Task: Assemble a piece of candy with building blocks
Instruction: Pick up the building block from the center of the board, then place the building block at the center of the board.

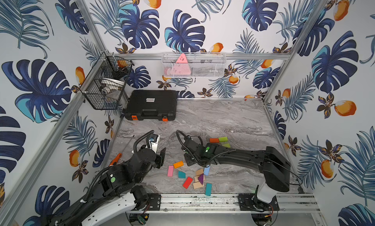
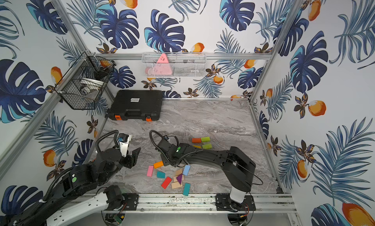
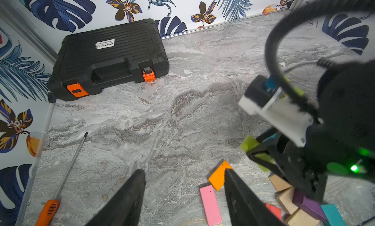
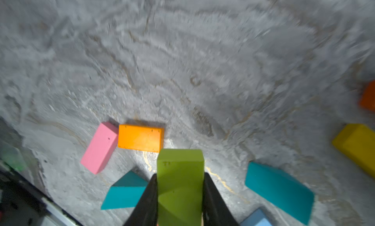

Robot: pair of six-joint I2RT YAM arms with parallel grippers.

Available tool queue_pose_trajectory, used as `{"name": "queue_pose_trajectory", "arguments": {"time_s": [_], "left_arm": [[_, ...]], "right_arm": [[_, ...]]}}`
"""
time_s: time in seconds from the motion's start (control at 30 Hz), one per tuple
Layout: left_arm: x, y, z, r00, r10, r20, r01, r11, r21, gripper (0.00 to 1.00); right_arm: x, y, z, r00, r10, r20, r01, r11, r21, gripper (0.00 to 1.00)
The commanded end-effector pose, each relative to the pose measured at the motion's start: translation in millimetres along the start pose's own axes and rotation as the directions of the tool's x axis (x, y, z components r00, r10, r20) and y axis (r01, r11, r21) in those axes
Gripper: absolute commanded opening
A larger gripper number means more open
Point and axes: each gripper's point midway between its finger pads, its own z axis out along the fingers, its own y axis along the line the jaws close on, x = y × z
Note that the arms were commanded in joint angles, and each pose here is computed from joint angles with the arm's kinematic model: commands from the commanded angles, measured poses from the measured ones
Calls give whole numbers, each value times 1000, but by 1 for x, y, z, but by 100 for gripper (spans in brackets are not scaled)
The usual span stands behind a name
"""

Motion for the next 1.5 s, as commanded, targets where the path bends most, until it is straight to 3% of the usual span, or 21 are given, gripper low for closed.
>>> {"name": "queue_pose_trajectory", "arguments": {"time_s": [0.0,0.2,0.4,0.57,0.7,0.8,1.0,1.3,1.47], "left_arm": [[-1,0,0,1000,-22,5,22,1000,0,66],[-2,-1,-1,1000,-26,11,26,1000,12,66],[-1,-4,1,1000,-19,0,19,1000,17,66],[-1,-3,0,1000,-22,5,22,1000,20,66],[-1,-4,-1,1000,-25,8,25,999,28,66],[-1,-5,-1,1000,-24,8,24,999,33,66],[-1,-7,0,1000,-20,1,20,999,40,66],[0,-8,1,1000,-18,-4,18,999,42,66],[1,-9,2,1000,-15,-10,15,999,42,66]], "right_arm": [[-29,-29,-22,994,60,88,-62,998,24,24],[-26,-115,-34,980,137,147,-155,981,116,23],[-16,-142,-41,987,-80,141,60,988,140,22],[-9,-141,-40,965,-258,41,251,959,129,23],[8,-144,-31,917,-386,-103,396,912,107,26],[21,-145,-27,853,-495,-166,511,857,66,25],[36,-134,-20,752,-643,-146,643,764,-51,24],[64,-142,7,629,-733,-259,726,673,-142,28],[68,-144,20,602,-754,-262,745,649,-154,28]]}}
